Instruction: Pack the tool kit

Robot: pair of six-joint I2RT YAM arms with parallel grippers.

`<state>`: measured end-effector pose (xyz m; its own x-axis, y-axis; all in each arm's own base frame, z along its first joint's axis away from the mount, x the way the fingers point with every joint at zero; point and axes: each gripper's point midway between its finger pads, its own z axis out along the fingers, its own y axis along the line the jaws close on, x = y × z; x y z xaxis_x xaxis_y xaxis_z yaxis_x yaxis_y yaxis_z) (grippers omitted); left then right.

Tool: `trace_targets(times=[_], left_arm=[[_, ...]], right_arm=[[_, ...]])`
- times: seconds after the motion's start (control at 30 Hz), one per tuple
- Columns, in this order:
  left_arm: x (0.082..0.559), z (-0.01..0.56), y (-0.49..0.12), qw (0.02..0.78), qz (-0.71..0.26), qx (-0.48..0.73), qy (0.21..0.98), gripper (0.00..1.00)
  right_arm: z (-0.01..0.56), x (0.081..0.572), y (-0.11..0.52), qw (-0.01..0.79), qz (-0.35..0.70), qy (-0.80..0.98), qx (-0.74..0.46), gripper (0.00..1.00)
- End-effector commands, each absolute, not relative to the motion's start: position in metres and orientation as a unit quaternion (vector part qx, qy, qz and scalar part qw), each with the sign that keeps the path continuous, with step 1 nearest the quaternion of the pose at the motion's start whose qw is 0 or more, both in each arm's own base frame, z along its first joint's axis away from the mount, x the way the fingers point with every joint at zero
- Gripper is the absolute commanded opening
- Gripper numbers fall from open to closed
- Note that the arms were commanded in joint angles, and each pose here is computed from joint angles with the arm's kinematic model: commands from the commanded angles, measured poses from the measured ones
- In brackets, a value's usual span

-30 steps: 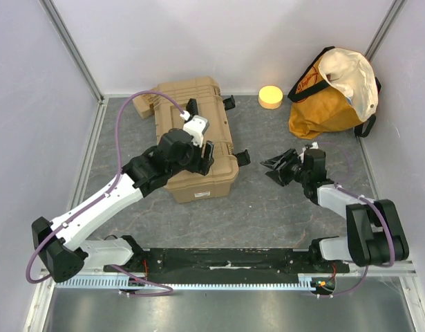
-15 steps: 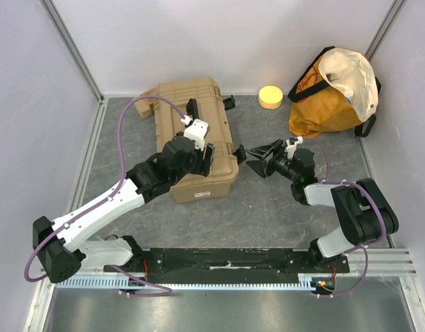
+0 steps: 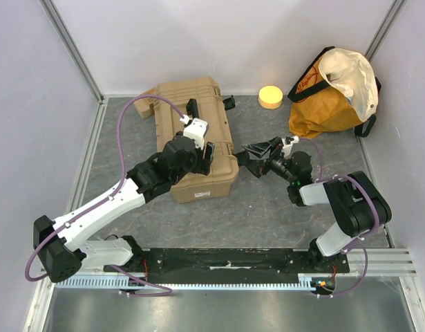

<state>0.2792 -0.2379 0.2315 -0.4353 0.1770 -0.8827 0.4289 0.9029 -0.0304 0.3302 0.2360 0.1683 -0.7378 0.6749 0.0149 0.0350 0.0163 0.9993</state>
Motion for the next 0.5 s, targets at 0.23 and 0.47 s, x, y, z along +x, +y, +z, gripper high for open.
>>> trace_targets(times=[0.23, 0.47], left_arm=[[0.243, 0.143, -0.207, 0.350, -0.053, 0.199, 0.914, 0.73], [0.244, 0.143, -0.205, 0.351, -0.048, 0.198, 0.914, 0.73]], right_arm=[[0.172, 0.325, 0.256, 0.251, 0.693, 0.637, 0.228, 0.98], [0.188, 0.319, 0.273, 0.240, 0.727, 0.614, 0.194, 0.98]])
